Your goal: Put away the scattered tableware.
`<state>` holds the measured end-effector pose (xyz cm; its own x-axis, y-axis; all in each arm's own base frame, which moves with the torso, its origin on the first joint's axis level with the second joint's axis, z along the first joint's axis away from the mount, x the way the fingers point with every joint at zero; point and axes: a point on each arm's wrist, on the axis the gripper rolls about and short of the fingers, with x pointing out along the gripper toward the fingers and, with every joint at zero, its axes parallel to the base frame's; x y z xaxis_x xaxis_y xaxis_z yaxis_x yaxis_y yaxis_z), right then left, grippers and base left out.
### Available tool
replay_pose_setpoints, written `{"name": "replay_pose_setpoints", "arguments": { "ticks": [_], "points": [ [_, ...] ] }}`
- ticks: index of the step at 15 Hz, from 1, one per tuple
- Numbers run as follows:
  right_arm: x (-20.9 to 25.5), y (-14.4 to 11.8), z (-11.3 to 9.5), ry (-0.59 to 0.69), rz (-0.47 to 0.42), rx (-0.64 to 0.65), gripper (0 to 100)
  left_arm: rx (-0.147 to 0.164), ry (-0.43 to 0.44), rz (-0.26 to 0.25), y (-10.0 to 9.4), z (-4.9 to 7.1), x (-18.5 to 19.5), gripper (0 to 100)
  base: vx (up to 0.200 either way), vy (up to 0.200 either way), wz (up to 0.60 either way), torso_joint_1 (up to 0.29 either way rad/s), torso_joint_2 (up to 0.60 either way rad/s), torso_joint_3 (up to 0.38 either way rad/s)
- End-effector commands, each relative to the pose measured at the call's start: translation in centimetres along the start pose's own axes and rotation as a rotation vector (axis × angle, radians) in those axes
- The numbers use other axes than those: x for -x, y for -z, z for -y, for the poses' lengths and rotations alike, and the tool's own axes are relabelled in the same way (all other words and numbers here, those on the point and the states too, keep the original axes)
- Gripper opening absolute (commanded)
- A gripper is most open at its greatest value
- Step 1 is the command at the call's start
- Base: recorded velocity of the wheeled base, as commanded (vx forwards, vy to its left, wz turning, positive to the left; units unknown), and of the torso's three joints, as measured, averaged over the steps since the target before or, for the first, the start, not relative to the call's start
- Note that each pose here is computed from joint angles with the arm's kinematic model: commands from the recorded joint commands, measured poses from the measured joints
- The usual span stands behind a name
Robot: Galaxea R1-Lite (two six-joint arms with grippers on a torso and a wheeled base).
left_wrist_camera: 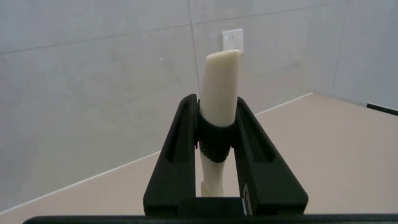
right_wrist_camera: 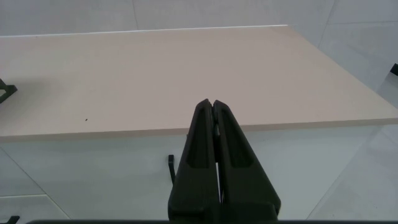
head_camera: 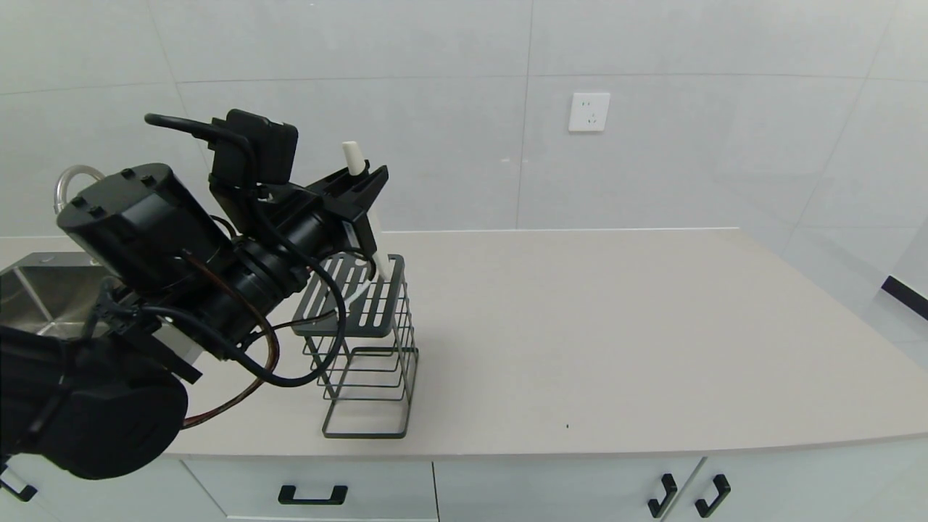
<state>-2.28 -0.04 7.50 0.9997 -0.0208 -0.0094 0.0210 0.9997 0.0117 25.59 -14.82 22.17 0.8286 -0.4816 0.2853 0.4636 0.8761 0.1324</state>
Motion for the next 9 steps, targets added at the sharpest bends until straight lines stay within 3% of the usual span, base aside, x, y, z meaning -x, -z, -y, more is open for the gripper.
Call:
{"name": "replay_pose_setpoints", "arguments": {
  "ticks": [1, 9],
  "points": [
    [0.0, 0.0, 0.0, 0.001, 0.0, 0.0, 0, 0.0, 0.001, -0.012, 0.4, 0.0, -0.1, 0, 0.0, 0.0, 0.0, 0.0, 0.0, 0.0],
    [0.0, 0.0, 0.0, 0.001, 0.0, 0.0, 0, -0.002, 0.007, -0.071, 3.1, 0.2, -1.0, 0, 0.0, 0.0, 0.0, 0.0, 0.0, 0.0]
  ]
}}
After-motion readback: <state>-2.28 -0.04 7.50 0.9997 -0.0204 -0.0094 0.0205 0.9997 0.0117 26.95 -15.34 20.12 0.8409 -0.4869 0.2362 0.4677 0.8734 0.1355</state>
